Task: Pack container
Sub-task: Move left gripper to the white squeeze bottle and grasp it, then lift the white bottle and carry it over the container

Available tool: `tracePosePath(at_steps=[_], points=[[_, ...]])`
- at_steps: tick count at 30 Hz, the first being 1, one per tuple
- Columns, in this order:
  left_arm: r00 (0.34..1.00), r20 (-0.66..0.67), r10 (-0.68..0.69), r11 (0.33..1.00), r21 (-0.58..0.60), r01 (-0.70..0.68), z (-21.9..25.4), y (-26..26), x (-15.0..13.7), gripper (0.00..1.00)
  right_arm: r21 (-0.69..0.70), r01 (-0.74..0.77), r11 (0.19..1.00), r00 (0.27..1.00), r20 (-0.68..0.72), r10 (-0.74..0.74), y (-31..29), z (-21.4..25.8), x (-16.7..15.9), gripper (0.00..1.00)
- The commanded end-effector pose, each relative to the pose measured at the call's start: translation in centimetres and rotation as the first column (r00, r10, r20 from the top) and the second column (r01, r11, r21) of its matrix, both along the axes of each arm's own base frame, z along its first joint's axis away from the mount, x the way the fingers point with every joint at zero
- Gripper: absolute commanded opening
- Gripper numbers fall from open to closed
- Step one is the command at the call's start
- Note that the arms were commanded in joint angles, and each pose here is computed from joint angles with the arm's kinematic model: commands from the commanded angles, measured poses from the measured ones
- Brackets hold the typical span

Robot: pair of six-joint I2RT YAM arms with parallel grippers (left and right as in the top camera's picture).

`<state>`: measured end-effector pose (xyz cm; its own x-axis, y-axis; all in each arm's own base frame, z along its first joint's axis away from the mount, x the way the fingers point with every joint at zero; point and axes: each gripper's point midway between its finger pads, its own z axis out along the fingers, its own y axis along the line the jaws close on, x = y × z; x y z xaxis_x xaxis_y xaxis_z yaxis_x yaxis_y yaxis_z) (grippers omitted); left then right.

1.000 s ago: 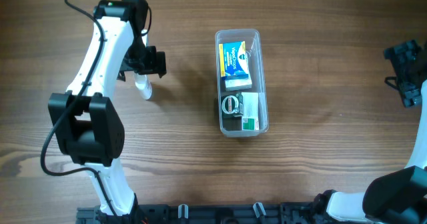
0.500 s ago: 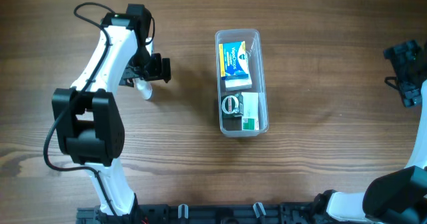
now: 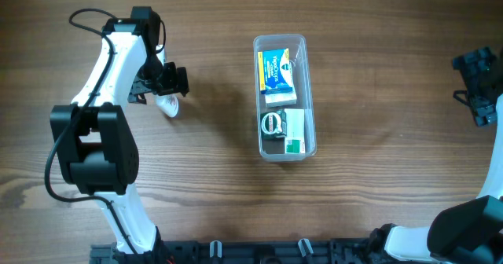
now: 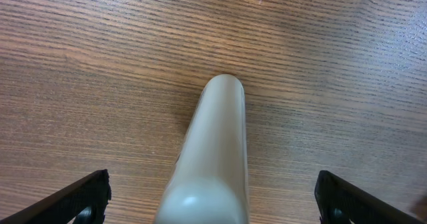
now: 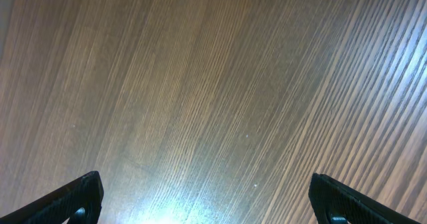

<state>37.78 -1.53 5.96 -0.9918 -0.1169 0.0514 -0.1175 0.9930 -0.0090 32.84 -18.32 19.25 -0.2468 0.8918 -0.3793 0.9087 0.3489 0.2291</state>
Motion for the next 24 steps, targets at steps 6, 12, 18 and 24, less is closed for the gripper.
tracePosePath(at_steps=[6, 12, 18, 24], points=[[1.0, -0.004, -0.007, 0.996, -0.087, 0.007, -0.4, -1.3, 0.1, 0.86, 0.01, 0.015, 1.0, 1.0, 0.003, -0.015, 0.0, -0.2, 0.2, 1.0], [1.0, -0.004, -0.003, 0.995, -0.099, 0.002, -0.4, -1.5, 0.0, 0.66, 0.01, 0.016, 1.0, 1.0, 0.004, -0.016, 0.0, -0.2, 0.2, 1.0], [1.0, -0.005, -0.002, 0.995, -0.099, 0.002, -0.4, -1.5, 0.0, 0.58, 0.01, 0.015, 1.0, 1.0, 0.003, -0.015, 0.0, -0.2, 0.2, 1.0], [1.0, -0.005, -0.001, 0.994, -0.106, 0.0, -0.4, -1.7, 0.0, 0.43, 0.009, 0.015, 1.0, 1.0, 0.004, -0.015, 0.0, -0.2, 0.2, 1.0]])
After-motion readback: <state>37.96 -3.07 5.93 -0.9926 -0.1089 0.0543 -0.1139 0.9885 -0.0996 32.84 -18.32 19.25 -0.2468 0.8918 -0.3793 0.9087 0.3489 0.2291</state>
